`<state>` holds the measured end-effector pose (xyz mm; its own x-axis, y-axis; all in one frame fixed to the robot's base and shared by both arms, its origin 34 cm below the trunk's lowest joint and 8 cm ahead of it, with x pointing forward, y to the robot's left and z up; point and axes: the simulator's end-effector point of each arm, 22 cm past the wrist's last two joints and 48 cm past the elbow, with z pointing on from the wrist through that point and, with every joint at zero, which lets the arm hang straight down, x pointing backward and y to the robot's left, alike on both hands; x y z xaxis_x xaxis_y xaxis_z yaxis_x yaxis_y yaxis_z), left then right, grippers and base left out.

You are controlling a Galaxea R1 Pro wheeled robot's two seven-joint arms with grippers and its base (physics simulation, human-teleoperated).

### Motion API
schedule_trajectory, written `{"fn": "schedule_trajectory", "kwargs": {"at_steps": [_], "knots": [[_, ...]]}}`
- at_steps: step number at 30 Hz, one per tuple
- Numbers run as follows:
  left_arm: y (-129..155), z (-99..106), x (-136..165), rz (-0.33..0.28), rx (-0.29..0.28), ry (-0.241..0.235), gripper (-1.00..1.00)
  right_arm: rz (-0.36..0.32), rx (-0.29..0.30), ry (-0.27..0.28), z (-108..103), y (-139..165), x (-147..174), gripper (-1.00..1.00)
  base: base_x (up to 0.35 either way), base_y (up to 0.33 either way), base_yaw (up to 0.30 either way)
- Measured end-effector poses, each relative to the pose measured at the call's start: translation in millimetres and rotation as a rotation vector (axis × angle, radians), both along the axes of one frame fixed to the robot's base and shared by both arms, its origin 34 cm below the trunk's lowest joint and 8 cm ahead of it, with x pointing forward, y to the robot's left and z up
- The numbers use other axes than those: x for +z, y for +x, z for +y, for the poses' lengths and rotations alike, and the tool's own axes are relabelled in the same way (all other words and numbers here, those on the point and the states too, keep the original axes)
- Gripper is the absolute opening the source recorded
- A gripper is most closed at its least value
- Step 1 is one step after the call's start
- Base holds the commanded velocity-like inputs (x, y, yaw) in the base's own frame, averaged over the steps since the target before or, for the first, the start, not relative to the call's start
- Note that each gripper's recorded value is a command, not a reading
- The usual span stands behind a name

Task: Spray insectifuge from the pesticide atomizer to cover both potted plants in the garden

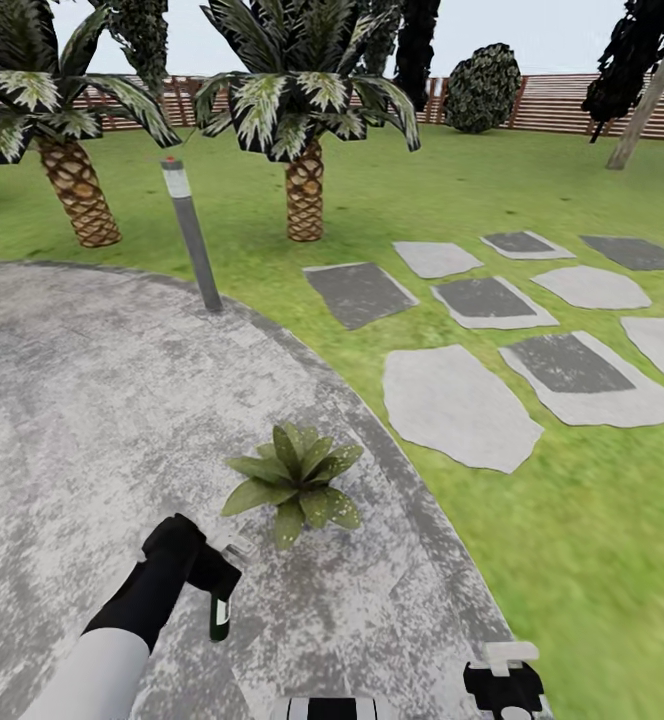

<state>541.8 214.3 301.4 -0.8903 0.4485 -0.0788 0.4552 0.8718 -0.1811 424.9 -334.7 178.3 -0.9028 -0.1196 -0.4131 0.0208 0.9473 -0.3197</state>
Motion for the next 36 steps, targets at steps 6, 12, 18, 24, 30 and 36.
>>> {"fn": "schedule_trajectory", "kwargs": {"at_steps": [6,12,18,24,30,36], "knots": [[2.7,0.8,1.6,0.002,0.009,0.007,-1.0,0.002,0.0,0.0,0.0,-0.8,-0.8,1.0,0.0,0.0,-0.056],[-2.2,11.4,2.9,0.054,0.06,0.05,-1.0,0.002,0.0,0.0,0.1,-0.9,-0.8,1.0,0.0,0.0,-0.001],[-6.3,4.0,3.9,0.08,0.084,0.05,-1.0,0.002,0.0,0.0,0.1,-0.9,-0.8,1.0,0.0,0.0,0.0],[-8.2,-17.2,5.4,0.079,0.027,0.044,-1.0,0.001,0.0,-0.002,-1.3,-0.6,-0.5,1.0,0.0,0.0,0.0],[-0.5,-6.0,9.6,0.057,0.034,0.059,-1.0,0.003,0.001,-0.008,-5.4,-1.7,-0.3,1.0,0.0,0.0,0.0],[22.5,-15.3,28.3,-0.018,0.033,0.046,-1.0,0.002,0.001,-0.011,-6.9,-1.7,0.0,1.0,0.0,0.0,0.0]]}}
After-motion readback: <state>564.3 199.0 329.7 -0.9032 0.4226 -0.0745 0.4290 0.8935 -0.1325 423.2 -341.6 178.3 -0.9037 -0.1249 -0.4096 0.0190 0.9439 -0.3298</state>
